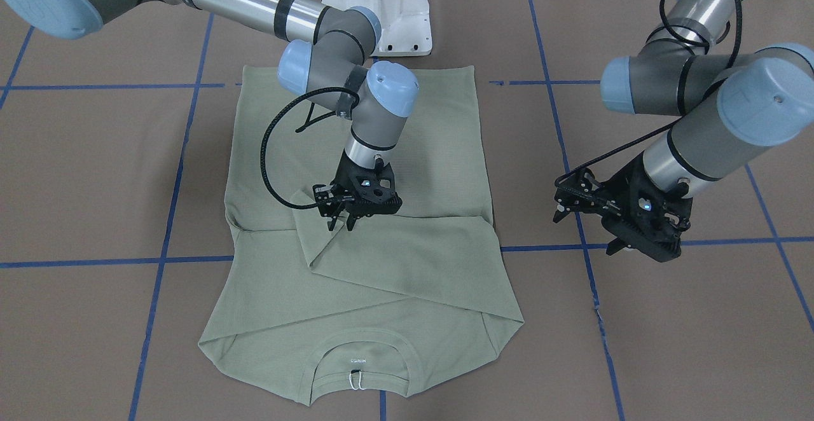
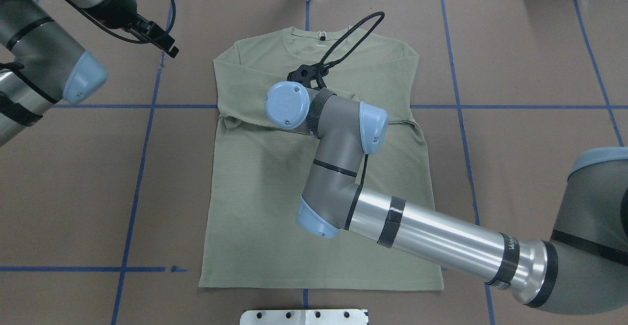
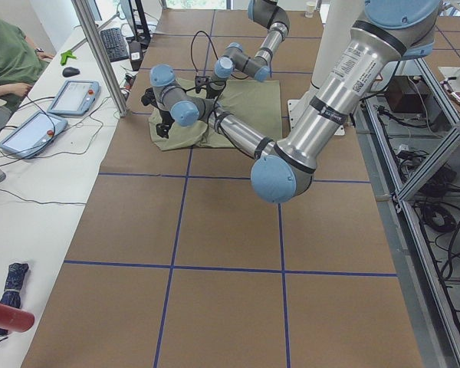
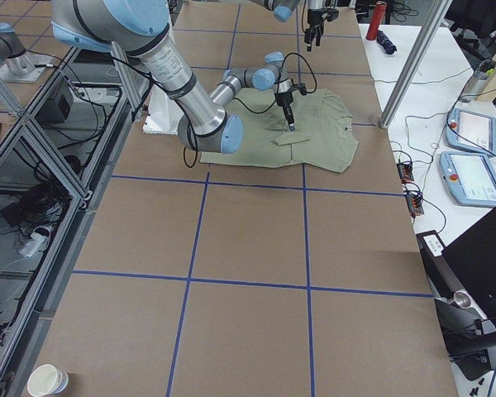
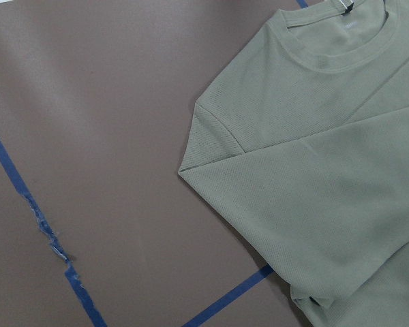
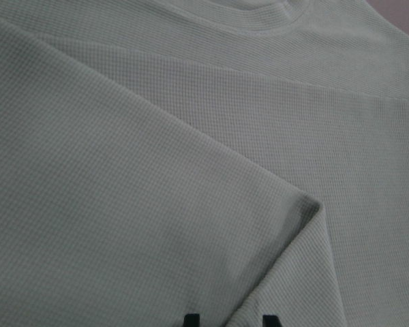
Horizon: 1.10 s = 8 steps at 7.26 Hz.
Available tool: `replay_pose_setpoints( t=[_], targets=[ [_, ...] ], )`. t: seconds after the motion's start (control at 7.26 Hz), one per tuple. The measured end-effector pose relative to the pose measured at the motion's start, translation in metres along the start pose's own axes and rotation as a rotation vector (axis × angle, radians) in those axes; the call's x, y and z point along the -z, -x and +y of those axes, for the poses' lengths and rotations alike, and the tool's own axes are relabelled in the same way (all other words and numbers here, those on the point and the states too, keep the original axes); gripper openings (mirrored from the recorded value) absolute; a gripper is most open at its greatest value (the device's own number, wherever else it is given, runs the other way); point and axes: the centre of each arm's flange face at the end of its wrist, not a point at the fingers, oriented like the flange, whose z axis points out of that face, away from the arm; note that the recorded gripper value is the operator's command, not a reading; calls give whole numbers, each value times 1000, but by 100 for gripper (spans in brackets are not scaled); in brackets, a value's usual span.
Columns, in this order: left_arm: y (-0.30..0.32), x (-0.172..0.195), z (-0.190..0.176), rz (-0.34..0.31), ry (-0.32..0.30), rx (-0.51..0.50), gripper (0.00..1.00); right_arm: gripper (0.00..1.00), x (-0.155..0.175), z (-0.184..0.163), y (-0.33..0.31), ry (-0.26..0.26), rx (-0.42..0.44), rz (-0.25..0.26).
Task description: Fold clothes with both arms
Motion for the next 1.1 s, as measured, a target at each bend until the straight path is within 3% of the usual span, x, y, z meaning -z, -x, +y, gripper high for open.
replay_pose_setpoints(
  t=[0.14, 0.55, 1.1],
  targets=[
    [0, 0, 0, 0, 0, -1, 100, 0, -1, 1, 0, 0, 3, 2],
    [0, 0, 0, 0, 1, 0, 100, 0, -4, 0, -9, -7, 15, 13],
    [-3, 3, -1, 2, -6, -2, 100, 0, -17, -4, -122, -43, 150, 25]
  ],
)
